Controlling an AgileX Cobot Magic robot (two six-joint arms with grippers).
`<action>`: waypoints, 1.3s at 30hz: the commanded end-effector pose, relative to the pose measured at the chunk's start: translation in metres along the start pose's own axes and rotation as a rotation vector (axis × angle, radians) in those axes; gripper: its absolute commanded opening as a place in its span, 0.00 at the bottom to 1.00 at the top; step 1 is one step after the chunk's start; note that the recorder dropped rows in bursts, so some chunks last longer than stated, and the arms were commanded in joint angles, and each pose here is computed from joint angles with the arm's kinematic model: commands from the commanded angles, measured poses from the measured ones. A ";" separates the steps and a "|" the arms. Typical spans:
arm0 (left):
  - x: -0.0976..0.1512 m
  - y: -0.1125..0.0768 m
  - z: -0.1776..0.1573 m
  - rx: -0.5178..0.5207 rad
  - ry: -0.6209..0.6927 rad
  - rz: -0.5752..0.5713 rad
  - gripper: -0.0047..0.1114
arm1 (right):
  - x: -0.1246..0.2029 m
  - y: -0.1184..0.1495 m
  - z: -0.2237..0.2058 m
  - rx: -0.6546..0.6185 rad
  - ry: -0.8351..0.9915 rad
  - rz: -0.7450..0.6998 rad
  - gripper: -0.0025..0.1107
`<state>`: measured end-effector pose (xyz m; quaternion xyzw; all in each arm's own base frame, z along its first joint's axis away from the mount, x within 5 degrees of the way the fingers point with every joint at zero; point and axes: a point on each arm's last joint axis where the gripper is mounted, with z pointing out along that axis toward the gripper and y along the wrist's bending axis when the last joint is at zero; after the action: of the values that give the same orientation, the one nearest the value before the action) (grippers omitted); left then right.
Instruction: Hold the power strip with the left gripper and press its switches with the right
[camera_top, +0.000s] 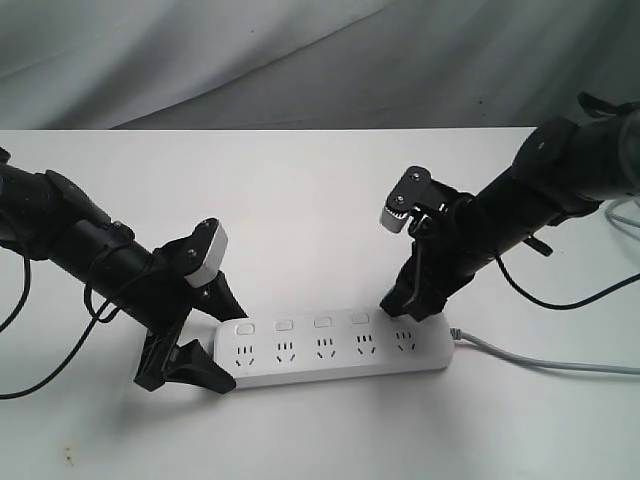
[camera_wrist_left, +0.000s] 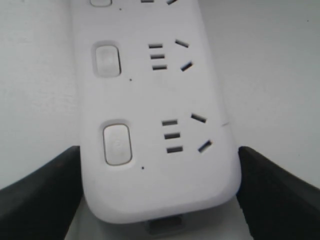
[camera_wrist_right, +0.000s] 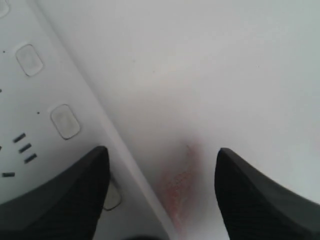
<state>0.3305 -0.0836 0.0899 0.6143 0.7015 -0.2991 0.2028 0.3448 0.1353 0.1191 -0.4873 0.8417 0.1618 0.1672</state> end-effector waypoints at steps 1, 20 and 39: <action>0.000 0.001 0.000 -0.007 0.012 0.009 0.04 | 0.005 0.000 -0.003 0.035 0.027 -0.055 0.52; 0.000 0.001 0.000 -0.007 0.012 0.009 0.04 | -0.027 0.055 -0.227 0.608 -0.391 0.290 0.52; 0.000 0.001 0.000 -0.007 0.012 0.009 0.04 | -0.001 0.141 -0.318 0.525 -0.726 0.477 0.02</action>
<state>0.3305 -0.0836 0.0899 0.6143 0.7015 -0.2991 0.2028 0.1952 0.0651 0.4145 -0.1431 0.8289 0.1147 0.5284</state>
